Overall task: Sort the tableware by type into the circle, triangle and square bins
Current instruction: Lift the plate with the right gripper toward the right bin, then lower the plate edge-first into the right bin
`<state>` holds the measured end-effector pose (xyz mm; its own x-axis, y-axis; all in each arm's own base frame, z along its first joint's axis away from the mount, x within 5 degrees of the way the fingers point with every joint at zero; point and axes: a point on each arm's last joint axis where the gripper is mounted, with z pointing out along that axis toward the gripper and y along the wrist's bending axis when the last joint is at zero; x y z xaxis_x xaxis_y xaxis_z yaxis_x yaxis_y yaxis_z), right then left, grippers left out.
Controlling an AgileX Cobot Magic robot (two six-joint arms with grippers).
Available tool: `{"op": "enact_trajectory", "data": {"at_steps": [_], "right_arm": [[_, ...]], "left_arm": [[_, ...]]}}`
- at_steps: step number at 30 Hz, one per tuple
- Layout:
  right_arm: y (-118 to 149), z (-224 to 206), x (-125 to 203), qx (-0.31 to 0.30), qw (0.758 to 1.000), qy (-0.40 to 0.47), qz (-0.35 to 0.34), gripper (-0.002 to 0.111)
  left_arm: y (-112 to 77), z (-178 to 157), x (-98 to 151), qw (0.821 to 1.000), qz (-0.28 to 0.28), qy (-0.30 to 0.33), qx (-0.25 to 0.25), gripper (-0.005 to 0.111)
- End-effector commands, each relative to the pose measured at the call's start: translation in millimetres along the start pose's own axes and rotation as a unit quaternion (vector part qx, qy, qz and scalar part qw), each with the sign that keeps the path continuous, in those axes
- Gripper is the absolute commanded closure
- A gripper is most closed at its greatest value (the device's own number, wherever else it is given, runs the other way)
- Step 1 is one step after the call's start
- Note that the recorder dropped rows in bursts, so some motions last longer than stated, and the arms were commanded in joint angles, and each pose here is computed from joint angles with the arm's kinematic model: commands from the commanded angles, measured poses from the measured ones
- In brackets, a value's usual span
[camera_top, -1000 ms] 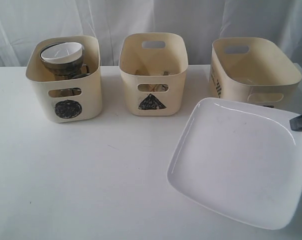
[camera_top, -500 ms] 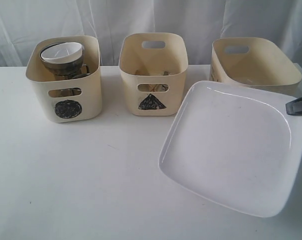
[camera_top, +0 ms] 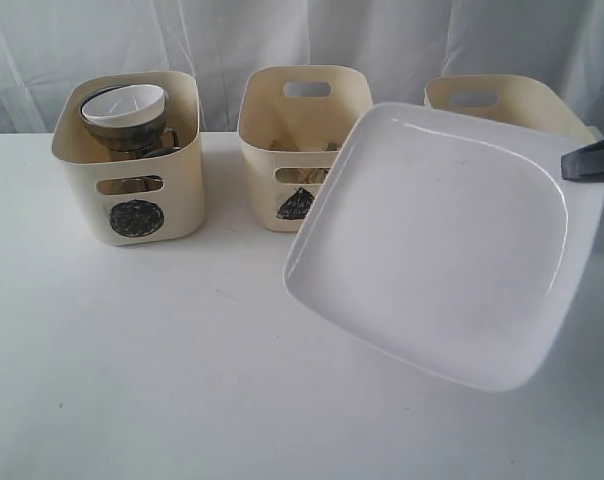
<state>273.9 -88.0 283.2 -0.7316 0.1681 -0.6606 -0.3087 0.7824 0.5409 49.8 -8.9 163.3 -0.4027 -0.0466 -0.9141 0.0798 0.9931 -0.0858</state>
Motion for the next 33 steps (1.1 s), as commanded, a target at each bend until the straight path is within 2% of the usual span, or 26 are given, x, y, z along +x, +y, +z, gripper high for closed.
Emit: {"op": "enact_trajectory", "data": {"at_steps": [1,14,26,33], "right_arm": [[12.7,-4.4,-14.4,-0.047,0.996,-0.074,0.033,0.108],[23.2,-24.1,-62.5,-0.056,0.988,-0.142,0.003,0.108],[-22.9,-14.3,-94.5,-0.030,0.978,-0.200,0.053,0.108],[-51.7,-26.5,-114.0,0.057,0.962,-0.258,0.065,0.108]], "left_arm": [[-0.4,0.1,0.7,1.000,-0.002,0.000,0.004,0.107],[-0.4,0.1,0.7,1.000,-0.002,0.000,0.004,0.107],[-0.4,0.1,0.7,1.000,-0.002,0.000,0.004,0.107],[-0.4,0.1,0.7,1.000,-0.002,0.000,0.004,0.107]]}}
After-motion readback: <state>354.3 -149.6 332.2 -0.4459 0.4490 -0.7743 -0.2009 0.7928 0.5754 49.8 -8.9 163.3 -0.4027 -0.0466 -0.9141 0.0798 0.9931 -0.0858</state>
